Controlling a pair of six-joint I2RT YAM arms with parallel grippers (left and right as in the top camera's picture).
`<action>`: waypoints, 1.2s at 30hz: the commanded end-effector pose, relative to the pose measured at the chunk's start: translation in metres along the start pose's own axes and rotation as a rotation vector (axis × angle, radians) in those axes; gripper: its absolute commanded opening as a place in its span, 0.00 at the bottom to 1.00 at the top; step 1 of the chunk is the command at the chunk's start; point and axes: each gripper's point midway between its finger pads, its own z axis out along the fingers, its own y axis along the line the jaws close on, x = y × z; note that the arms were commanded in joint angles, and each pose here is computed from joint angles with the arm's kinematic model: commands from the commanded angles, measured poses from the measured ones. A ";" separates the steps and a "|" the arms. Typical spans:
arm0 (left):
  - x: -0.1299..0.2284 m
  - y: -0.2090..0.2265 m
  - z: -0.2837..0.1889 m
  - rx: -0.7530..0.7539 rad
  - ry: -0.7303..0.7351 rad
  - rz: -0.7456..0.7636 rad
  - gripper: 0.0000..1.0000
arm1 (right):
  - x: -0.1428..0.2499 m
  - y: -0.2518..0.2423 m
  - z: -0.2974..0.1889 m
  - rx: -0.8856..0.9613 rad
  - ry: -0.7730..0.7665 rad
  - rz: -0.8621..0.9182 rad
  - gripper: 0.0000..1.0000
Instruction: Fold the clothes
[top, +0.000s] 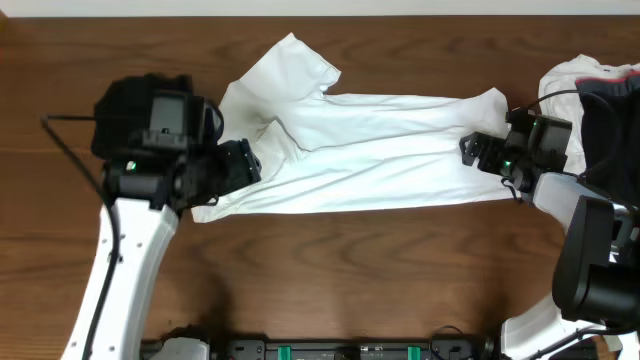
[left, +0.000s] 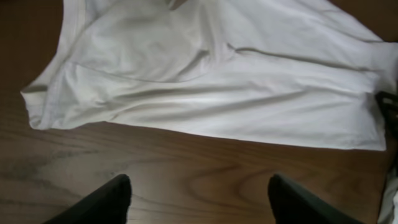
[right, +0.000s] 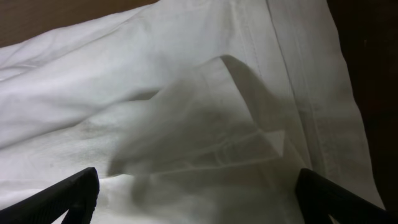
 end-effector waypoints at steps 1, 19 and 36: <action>-0.001 -0.006 -0.012 0.028 -0.029 0.022 0.77 | 0.019 -0.010 0.003 0.037 0.053 0.028 0.99; -0.018 -0.013 -0.008 0.047 -0.084 0.135 0.78 | -0.069 0.025 -0.064 -0.149 -0.185 0.331 0.99; -0.037 -0.001 0.021 -0.032 -0.074 0.098 0.81 | -0.042 0.089 -0.226 0.058 -0.015 0.014 0.99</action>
